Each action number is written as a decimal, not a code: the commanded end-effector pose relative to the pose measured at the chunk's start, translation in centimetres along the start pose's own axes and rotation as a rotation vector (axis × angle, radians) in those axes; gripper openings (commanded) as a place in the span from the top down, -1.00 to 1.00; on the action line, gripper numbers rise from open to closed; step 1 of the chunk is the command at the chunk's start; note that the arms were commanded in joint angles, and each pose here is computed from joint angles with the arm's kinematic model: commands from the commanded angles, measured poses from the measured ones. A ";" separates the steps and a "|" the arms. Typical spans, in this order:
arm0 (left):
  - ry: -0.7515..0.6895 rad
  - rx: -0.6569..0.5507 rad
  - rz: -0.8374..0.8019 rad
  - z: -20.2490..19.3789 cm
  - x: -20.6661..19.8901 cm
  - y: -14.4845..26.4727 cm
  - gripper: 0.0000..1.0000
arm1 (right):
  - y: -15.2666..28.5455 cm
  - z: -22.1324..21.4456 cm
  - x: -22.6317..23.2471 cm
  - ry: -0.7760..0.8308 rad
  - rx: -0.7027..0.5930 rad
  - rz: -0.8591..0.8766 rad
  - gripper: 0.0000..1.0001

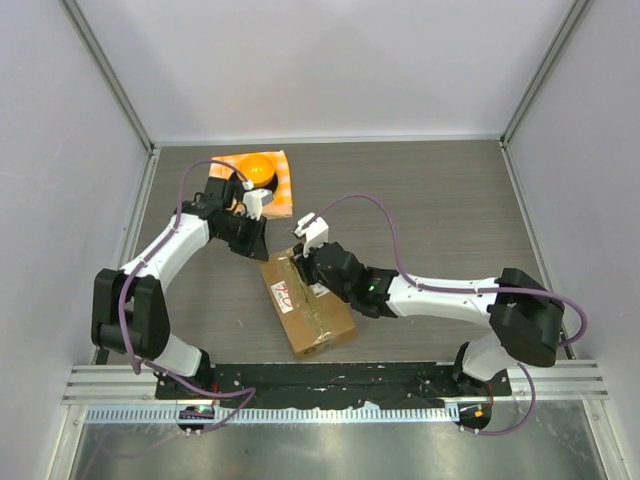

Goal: Unpack the express box

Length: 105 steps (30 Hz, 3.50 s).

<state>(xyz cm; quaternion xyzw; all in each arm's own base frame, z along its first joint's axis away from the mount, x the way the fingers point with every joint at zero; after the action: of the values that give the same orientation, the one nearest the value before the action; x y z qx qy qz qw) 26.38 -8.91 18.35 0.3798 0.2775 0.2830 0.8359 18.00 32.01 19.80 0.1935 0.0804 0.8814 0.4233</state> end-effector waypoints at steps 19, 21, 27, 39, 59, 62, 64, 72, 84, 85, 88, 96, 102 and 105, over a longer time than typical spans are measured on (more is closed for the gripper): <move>-0.030 0.026 0.064 1.1 -0.7 1.7 0.40 | 0.5 -2.8 1.0 -0.005 0.185 -0.145 0.98; -0.052 -0.019 0.060 2.4 -0.8 2.5 0.27 | -0.1 -2.4 0.8 -0.002 0.178 -0.141 0.99; -0.065 -0.117 -0.013 5.5 -0.5 2.1 0.07 | -0.8 -2.0 1.2 0.006 0.177 -0.078 0.99; -0.223 -0.121 -0.266 8.5 -2.0 -4.7 0.08 | -0.5 -2.3 1.5 -0.004 0.182 -0.009 0.99; -0.311 0.020 -0.285 5.9 -0.5 -8.2 0.59 | -0.7 -2.4 1.5 0.030 0.182 0.011 0.99; -0.332 0.016 -0.215 6.0 0.1 -7.9 0.83 | -0.9 -2.1 1.6 0.039 0.182 0.016 0.99; -0.338 0.014 -0.174 6.3 0.6 -7.7 0.92 | -1.1 -1.9 1.7 0.049 0.179 0.019 0.99; -0.327 -0.033 -0.050 6.8 3.0 -6.8 1.00 | -1.5 -1.0 1.4 0.094 0.180 0.012 0.99; -0.271 -0.053 -0.100 7.0 1.3 -3.7 0.15 | -1.2 -1.7 0.6 0.088 0.210 0.011 0.99; -0.270 -0.067 -0.105 7.1 0.9 -2.9 0.10 | -1.2 -2.0 0.5 0.090 0.216 0.010 0.99; -0.262 -0.083 -0.105 7.1 -0.1 -1.2 -0.10 | -1.0 -2.2 0.4 0.088 0.218 0.011 0.99; -0.233 -0.006 -0.185 3.5 -1.7 0.0 -0.21 | -0.8 -1.8 0.5 0.088 0.202 0.020 0.99; -0.215 0.062 -0.207 0.3 -1.8 -1.3 0.04 | -0.4 -1.1 0.6 0.094 0.192 0.027 0.99; -0.224 0.075 -0.189 -0.4 -1.7 -1.6 0.17 | -0.1 -0.9 0.5 0.100 0.193 0.027 0.99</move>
<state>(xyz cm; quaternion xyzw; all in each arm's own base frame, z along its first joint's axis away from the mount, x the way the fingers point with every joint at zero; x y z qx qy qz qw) 26.10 -11.17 17.39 0.4063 0.2380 0.1530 0.8688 18.62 33.56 19.94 0.1840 0.1384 0.8851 0.4045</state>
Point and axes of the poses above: each gripper's point midway between its finger pads, its own y axis back along the fingers, its own x axis along the line the jaws close on, z = x × y, the point moved 10 cm from there along y, back along the fingers, and after that the axes turned 13 degrees about -y, right-handed, at the moved point
